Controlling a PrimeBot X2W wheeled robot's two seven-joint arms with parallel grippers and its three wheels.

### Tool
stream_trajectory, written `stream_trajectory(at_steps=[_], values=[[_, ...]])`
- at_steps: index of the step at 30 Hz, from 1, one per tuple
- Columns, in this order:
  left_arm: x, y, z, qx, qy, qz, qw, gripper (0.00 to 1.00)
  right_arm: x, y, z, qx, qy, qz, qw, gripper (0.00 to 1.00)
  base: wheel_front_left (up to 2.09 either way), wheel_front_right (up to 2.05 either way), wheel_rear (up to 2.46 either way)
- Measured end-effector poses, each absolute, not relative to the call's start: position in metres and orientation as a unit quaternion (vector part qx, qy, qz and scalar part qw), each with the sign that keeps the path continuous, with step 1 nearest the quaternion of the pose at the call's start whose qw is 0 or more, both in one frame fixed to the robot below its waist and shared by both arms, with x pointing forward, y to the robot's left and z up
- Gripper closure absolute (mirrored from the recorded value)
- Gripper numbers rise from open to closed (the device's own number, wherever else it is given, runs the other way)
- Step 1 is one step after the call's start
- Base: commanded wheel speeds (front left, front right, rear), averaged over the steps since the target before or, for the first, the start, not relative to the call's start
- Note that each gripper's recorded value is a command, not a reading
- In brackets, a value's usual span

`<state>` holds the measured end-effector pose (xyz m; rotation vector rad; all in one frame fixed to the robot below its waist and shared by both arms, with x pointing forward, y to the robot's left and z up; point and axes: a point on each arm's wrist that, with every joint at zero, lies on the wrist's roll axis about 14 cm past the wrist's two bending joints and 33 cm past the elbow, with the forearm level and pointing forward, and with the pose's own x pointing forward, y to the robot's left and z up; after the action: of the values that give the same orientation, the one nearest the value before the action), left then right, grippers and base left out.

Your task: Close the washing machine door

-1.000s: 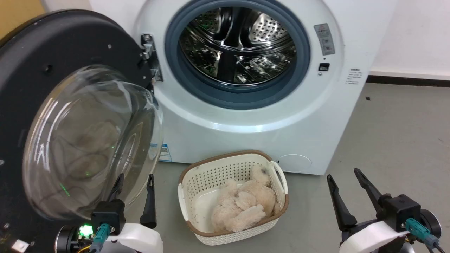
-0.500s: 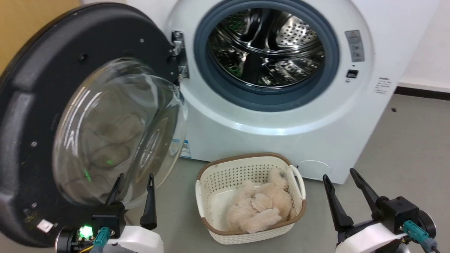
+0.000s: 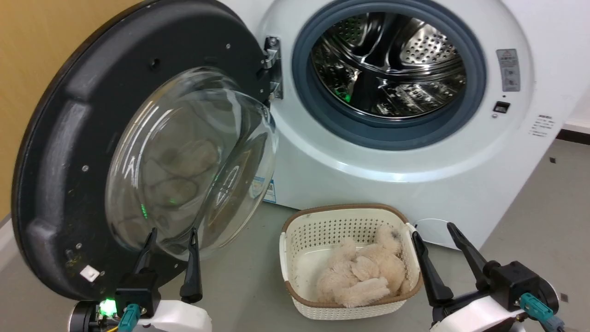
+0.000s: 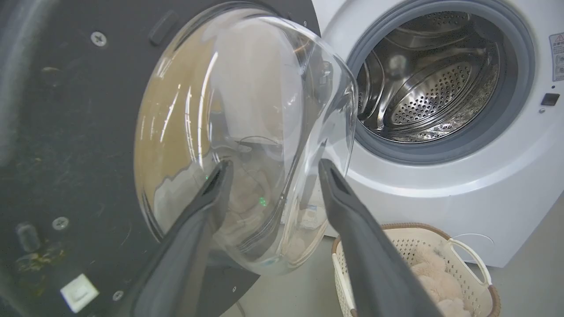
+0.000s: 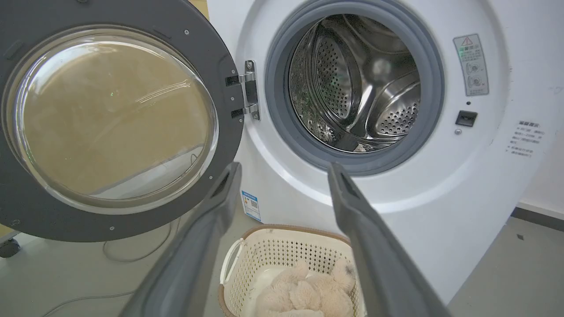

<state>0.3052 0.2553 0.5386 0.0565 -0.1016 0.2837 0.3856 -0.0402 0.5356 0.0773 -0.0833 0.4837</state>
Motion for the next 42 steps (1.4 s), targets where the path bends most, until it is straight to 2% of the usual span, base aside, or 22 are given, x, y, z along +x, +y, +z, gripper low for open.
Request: stream_trajectory(at_steps=[42], values=[[0.231,0.315,0.552,0.038,-0.091,0.29,0.952,0.0,0.379,0.065,0.533,0.092,-0.041,0.396,0.913,0.0,0.0,0.0,0.0]])
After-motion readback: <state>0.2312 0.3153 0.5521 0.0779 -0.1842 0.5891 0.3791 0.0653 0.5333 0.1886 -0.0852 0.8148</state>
